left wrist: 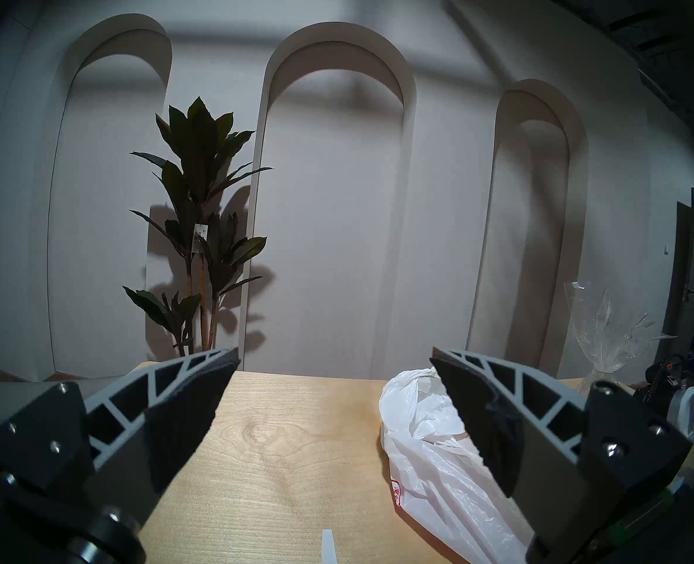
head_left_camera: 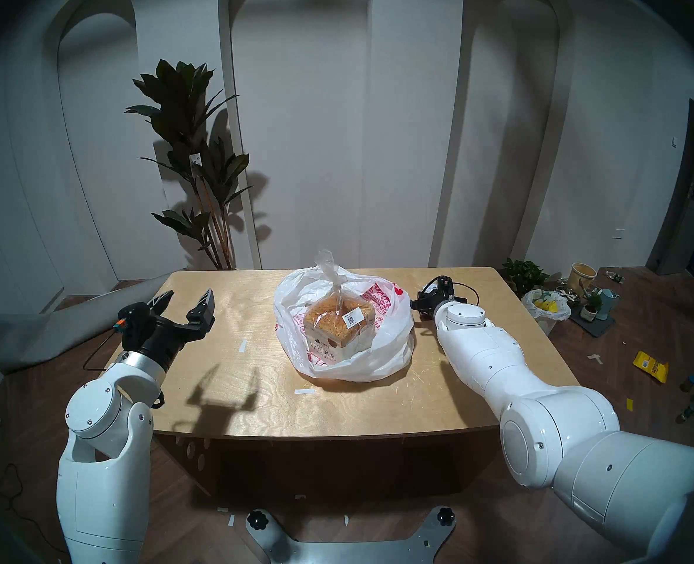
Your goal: Bag the groceries: heavy items first, fragile items on top
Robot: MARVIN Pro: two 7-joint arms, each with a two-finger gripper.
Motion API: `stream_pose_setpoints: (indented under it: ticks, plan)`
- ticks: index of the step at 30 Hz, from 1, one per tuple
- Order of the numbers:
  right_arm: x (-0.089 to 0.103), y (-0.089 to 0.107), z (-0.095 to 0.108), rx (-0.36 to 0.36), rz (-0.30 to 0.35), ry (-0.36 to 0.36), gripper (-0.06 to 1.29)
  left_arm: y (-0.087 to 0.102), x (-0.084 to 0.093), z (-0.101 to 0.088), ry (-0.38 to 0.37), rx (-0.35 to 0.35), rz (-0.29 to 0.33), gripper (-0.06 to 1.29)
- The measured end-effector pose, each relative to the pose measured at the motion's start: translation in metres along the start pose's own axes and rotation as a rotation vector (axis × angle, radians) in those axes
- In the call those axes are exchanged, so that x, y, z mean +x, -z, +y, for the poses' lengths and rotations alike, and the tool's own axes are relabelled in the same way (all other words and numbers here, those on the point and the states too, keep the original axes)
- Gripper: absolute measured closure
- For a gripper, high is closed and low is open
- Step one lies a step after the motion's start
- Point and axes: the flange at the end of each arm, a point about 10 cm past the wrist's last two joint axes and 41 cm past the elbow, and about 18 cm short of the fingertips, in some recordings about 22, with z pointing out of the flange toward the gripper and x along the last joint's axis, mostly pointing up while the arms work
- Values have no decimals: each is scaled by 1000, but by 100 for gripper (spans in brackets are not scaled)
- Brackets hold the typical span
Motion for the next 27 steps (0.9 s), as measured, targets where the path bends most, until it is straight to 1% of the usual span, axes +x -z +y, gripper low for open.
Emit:
stream_pose_setpoints:
  ticks: [2, 5, 7, 11, 12, 13, 16, 18, 19, 21, 24, 27]
  plan:
    - [2, -1, 1, 2, 8, -8, 64, 0, 0, 0, 0, 0, 0, -2]
    - [11, -2, 1, 6, 35, -20, 64, 0, 0, 0, 1, 0, 0, -2]
    - [21, -4, 0, 12, 61, -28, 64, 0, 0, 0, 1, 0, 0, -2]
    - [47, -6, -7, 33, 133, -39, 64, 0, 0, 0, 1, 0, -1, -2]
    - [58, -7, -10, 43, 165, -42, 64, 0, 0, 0, 1, 0, -1, -2]
    - [61, -7, -11, 46, 174, -43, 64, 0, 0, 0, 1, 0, -1, -2]
    - [94, -6, -23, 82, 270, -50, 64, 0, 0, 0, 1, 0, -1, -2]
    - [103, -5, -28, 96, 300, -51, 64, 0, 0, 0, 1, 0, -1, -2]
    - [116, -3, -35, 119, 343, -51, 64, 0, 0, 0, 1, 0, -1, -2]
    - [128, 0, -45, 153, 393, -48, 64, 0, 0, 0, 1, 0, -2, -2]
    - [137, 4, -59, 198, 443, -43, 64, 0, 1, 0, 2, 0, -2, -2]
    - [140, 12, -81, 274, 505, -38, 64, 0, 1, 0, 2, -1, -2, -2]
